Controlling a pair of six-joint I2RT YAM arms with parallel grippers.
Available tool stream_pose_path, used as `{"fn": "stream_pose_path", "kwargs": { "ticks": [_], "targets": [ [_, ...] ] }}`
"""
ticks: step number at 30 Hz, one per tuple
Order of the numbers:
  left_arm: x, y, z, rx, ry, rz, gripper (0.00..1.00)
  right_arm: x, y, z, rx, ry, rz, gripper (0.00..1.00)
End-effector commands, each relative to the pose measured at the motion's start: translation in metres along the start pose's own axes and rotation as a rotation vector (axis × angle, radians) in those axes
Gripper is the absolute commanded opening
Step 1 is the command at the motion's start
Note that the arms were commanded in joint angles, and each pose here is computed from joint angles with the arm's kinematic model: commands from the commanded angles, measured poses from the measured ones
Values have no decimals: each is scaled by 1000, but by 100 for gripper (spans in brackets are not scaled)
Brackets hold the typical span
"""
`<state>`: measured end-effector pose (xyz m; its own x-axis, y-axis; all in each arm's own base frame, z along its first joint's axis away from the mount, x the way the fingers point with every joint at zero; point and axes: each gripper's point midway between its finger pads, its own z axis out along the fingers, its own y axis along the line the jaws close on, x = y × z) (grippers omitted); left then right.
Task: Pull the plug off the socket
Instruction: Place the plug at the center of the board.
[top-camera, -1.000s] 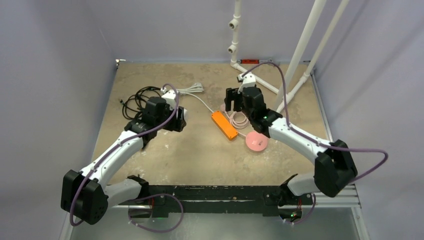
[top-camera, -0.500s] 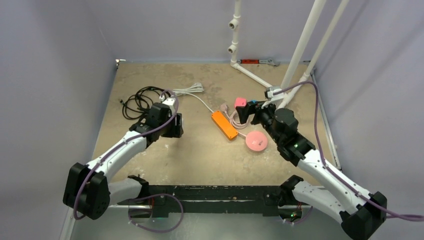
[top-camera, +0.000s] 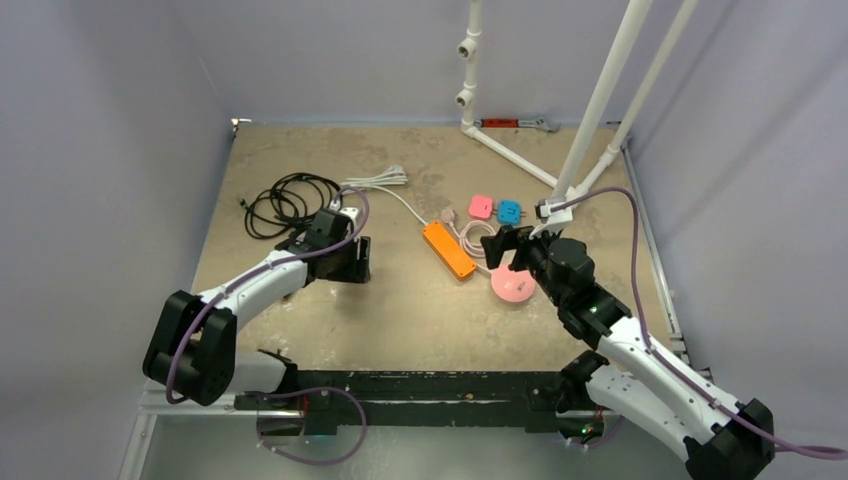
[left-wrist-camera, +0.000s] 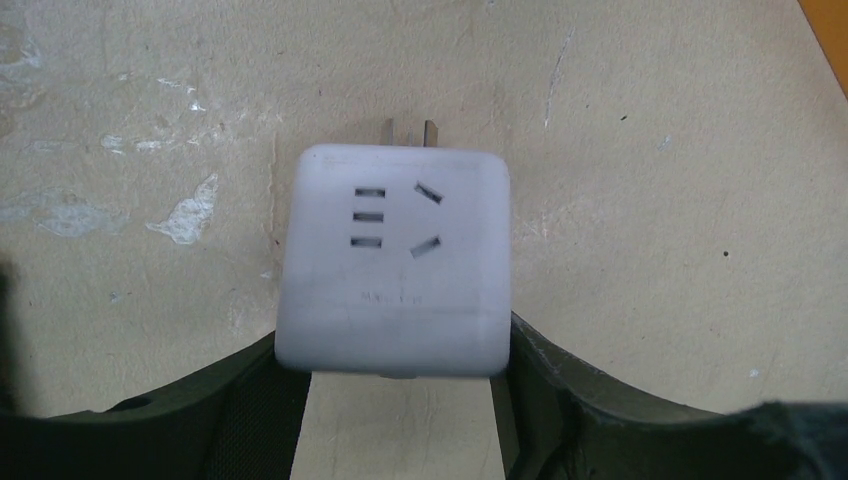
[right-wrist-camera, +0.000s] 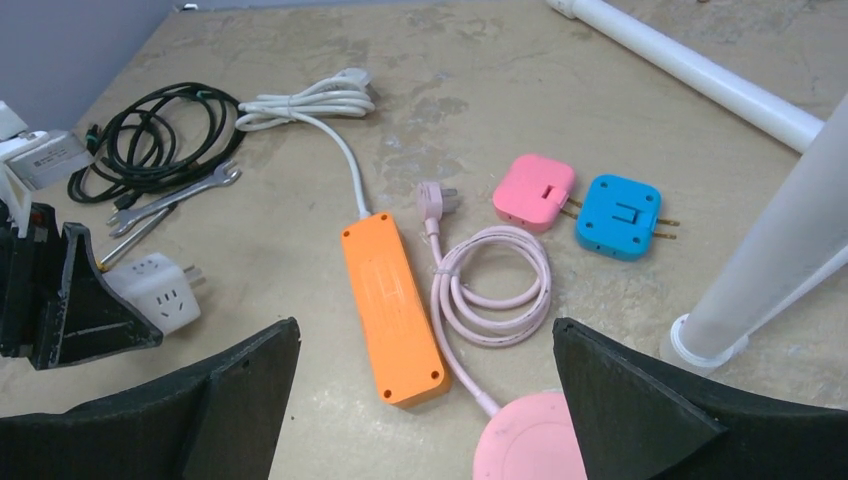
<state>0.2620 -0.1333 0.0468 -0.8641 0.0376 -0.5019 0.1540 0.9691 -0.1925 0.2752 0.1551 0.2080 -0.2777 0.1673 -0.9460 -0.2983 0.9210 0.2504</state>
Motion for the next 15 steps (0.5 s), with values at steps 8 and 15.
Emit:
{"fn": "stream_pose_path", "kwargs": {
  "ticks": [8,15],
  "targets": [
    [-17,-7,-10,30,-65,-16,90,-4,-14,-12,75,-23,67,99],
    [-46,-6,-39,16,-222,-16,94,-9,-23,-21,117,-40,88,99]
  ]
}}
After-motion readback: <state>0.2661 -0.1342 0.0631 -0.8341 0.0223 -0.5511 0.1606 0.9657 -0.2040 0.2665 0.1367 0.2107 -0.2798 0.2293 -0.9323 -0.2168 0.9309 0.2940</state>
